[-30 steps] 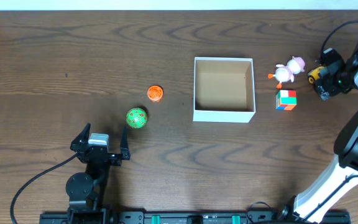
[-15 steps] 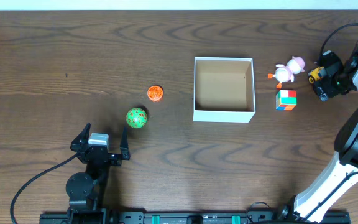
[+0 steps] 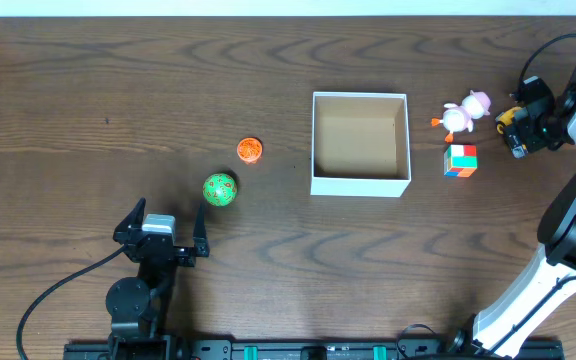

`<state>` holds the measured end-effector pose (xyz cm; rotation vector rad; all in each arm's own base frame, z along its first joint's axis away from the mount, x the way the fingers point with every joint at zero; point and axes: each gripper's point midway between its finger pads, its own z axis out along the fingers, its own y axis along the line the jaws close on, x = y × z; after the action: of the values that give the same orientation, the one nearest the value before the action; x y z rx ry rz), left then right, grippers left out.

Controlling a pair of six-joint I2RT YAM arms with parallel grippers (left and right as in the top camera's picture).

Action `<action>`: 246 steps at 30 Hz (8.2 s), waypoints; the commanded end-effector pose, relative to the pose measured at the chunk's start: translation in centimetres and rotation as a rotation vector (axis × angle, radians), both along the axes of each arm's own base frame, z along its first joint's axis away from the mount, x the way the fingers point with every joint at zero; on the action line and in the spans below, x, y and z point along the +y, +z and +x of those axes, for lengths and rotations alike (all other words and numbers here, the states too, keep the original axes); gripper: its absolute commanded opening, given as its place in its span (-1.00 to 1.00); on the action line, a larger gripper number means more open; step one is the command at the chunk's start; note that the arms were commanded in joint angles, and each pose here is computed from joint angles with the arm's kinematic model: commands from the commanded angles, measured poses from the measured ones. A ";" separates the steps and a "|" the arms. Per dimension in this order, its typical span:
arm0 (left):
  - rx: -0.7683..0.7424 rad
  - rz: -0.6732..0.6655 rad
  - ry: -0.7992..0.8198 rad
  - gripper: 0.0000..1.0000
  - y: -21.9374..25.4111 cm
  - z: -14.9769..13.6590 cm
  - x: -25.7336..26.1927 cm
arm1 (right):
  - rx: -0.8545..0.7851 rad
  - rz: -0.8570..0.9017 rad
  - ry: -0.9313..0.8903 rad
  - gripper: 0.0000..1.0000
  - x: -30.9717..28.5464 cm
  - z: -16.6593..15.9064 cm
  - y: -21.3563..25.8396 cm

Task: Pack container
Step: 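Close the right gripper on the toy truck, then lift the truck and carry it over the white box, then lower the truck into the box and open the right gripper, then move the right gripper to the colour cube and grasp it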

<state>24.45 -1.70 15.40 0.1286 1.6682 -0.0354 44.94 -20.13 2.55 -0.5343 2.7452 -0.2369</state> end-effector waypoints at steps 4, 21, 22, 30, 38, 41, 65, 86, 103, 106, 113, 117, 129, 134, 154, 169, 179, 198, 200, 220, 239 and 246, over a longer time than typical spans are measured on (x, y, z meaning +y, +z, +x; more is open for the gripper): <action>0.053 -0.007 -0.018 0.96 -1.7 -0.1 -0.4 | -0.016 0.036 -0.020 0.96 0.1 0.1 0.1; 0.053 -0.007 -0.018 0.96 -1.7 -0.1 -0.3 | -0.032 0.047 -0.035 0.70 0.1 0.4 0.2; 0.053 -0.007 -0.018 0.96 -1.7 -0.1 -0.4 | -0.033 0.047 -0.035 0.69 0.2 0.5 0.2; 0.053 -0.007 -0.018 0.96 -1.7 -0.1 -0.4 | -0.059 0.060 -0.088 0.56 -0.1 0.9 0.4; 0.053 -0.007 -0.018 0.96 -1.7 -0.1 -0.4 | -0.059 0.060 -0.088 0.46 -0.1 0.9 0.4; 0.053 -0.007 -0.018 0.96 -1.7 -0.1 -0.4 | -0.060 0.063 -0.087 0.47 0.0 0.9 0.4; 0.053 -0.007 -0.018 0.96 -1.7 -0.1 -0.3 | -0.135 0.173 -0.176 -0.07 1.7 3.0 2.0; 0.053 -0.007 -0.018 0.96 -1.7 -0.1 -0.4 | -0.282 0.202 -0.163 -0.22 6.5 7.2 12.3; 0.053 -0.007 -0.018 0.96 -1.7 -0.1 -0.4 | -0.207 0.281 0.309 -0.18 32.2 2.6 21.2; 0.053 -0.007 -0.018 0.96 -1.7 -0.1 -0.4 | -0.149 0.285 0.376 -0.18 35.5 0.6 20.5; 0.053 -0.007 -0.018 0.96 -1.7 -0.1 -0.4 | -0.041 0.271 0.416 -0.13 38.1 -2.1 18.7; 0.053 -0.007 -0.018 0.96 -1.7 -0.1 -0.4 | 0.040 0.263 0.404 -0.10 38.1 -3.0 17.0; 0.053 -0.007 -0.018 0.96 -1.7 -0.1 -0.4 | 0.152 0.241 0.388 -0.02 38.3 -3.1 12.7; 0.053 -0.007 -0.018 0.96 -1.7 -0.1 -0.4 | 0.206 0.233 0.379 0.01 38.3 -3.1 10.6; 0.053 -0.007 -0.018 0.96 -1.7 -0.1 -0.4 | 0.302 0.155 0.347 0.19 36.8 -4.0 5.1; 0.053 -0.007 -0.018 0.96 -1.7 -0.1 -0.4 | 0.243 0.113 0.342 0.31 36.3 -2.6 4.9; 0.053 -0.007 -0.018 0.96 -1.7 -0.1 -0.4 | 0.073 0.155 0.351 0.46 37.5 -0.1 12.9; 0.053 -0.007 -0.018 0.96 -1.7 -0.1 -0.3 | 0.025 -0.040 -0.405 0.99 18.5 -4.1 23.2; 0.053 -0.007 -0.018 0.96 -1.7 -0.1 -0.4 | 0.081 -0.036 -0.486 0.99 16.6 -5.2 22.2; 0.053 -0.007 -0.018 0.96 -1.7 -0.1 -0.4 | 0.355 0.093 -0.521 0.99 14.9 -7.7 4.6; 0.053 -0.007 -0.018 0.96 -1.7 -0.1 -0.4 | 0.304 0.084 -0.473 0.98 14.0 -8.1 -1.7; 0.053 -0.007 -0.018 0.96 -1.7 -0.1 -0.4 | 0.250 0.091 -0.468 0.70 13.9 -6.8 -1.7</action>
<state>24.45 -1.70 15.40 0.1286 1.6682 -0.0354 38.01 -6.07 0.86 0.1246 3.0808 -0.1578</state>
